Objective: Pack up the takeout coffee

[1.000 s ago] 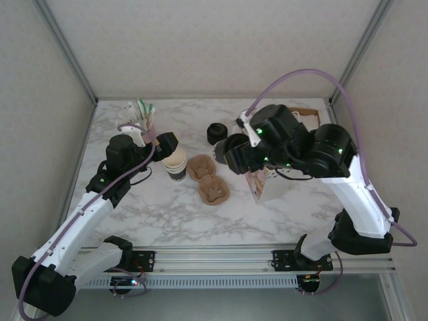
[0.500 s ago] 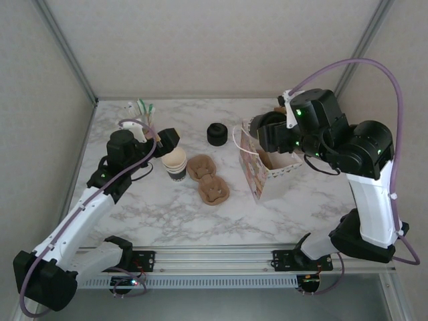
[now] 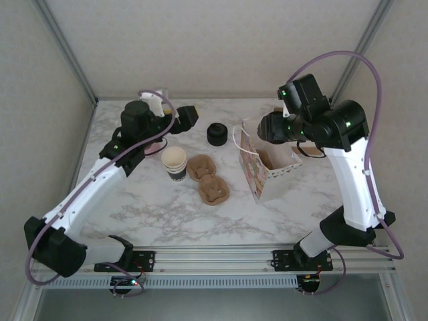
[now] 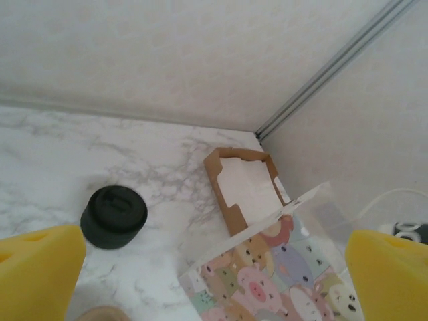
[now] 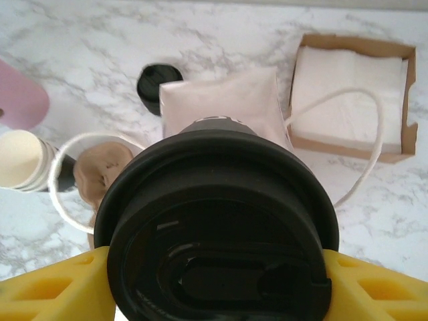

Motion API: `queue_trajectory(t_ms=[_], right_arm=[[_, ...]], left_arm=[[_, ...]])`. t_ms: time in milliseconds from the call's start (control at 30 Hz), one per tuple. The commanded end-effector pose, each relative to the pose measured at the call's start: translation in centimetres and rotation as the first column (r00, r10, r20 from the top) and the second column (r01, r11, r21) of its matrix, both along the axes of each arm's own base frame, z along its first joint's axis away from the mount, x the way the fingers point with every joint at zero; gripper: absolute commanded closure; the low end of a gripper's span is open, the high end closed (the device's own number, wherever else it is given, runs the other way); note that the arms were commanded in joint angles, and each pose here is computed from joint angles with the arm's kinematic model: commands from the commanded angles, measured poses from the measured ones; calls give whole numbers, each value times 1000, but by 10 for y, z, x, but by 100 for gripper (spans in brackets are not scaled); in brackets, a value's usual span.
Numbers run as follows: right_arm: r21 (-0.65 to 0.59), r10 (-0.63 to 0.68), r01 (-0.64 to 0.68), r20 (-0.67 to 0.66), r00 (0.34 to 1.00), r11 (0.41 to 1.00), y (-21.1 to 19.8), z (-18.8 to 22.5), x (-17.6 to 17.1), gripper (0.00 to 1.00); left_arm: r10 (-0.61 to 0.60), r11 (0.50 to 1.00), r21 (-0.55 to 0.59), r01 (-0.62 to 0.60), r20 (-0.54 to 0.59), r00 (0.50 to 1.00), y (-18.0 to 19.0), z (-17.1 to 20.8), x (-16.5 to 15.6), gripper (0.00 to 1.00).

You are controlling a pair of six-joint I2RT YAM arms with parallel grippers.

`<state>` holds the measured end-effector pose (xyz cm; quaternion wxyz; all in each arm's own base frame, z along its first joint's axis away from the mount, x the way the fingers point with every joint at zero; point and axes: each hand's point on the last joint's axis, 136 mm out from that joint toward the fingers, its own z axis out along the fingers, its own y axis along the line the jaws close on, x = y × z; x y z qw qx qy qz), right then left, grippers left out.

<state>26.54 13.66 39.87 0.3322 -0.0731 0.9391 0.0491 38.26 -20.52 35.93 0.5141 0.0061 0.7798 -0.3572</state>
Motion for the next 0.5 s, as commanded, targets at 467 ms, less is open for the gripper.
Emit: queue_trajectory(t_ms=[467], right_arm=[[-209,-70,-17,-398,915,978,-28,-90,-22,33]], left_arm=[[-120,985,132,115,31,992,-71,-10,54,0]])
